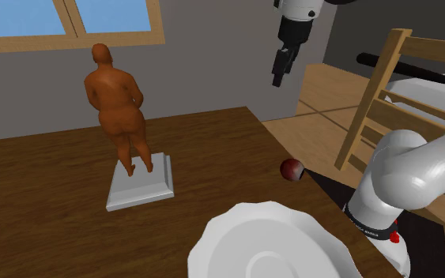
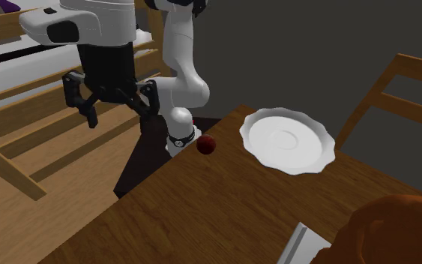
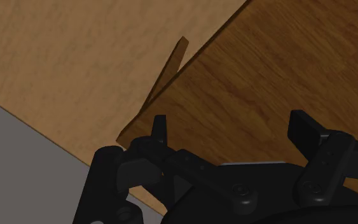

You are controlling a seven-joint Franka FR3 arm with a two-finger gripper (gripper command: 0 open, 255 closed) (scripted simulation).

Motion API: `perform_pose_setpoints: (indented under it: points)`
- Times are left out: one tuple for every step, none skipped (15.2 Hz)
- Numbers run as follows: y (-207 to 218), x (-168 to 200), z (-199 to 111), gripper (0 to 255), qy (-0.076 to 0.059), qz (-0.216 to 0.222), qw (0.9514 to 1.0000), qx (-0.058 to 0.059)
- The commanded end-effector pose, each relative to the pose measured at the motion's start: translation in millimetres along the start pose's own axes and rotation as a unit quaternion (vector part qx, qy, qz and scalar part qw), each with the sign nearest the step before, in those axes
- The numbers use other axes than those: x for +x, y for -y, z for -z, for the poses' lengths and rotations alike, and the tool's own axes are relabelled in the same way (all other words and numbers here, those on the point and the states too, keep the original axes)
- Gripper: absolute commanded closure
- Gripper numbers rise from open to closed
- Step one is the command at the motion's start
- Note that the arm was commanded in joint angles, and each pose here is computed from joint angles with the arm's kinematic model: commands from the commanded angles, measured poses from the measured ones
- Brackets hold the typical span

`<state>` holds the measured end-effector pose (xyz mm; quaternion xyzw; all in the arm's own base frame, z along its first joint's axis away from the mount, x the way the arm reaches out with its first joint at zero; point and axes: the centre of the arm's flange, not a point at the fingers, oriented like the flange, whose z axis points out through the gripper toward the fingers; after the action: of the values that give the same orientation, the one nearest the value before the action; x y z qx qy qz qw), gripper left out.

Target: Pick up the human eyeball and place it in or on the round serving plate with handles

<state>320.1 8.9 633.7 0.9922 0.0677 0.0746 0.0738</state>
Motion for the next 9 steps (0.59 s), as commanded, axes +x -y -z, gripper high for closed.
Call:
perform_pose_setpoints:
  points:
    - [0.0, 0.0, 0.0, 0, 0.0, 0.0, 1.0, 0.0]
    - [10.4, -4.6, -5.5, 0, 0.003, 0.005, 1.0, 0.001]
    - [20.8, -9.4, -10.9, 0, 0.005, 0.01, 0.9999, 0.002]
    - [31.2, -14.3, -16.4, 0, 0.008, 0.014, 0.9999, 0.003]
    - [41.5, -19.4, -21.7, 0, 0.01, 0.019, 0.9998, 0.003]
    - [51.8, -24.5, -27.0, 0, 0.013, 0.024, 0.9996, 0.004]
    - [62.0, -29.8, -32.3, 0, 0.016, 0.029, 0.9995, 0.005]
    - [72.2, -35.2, -37.6, 0, 0.018, 0.034, 0.9993, 0.006]
    - [82.4, -40.7, -42.7, 0, 0.021, 0.038, 0.999, 0.007]
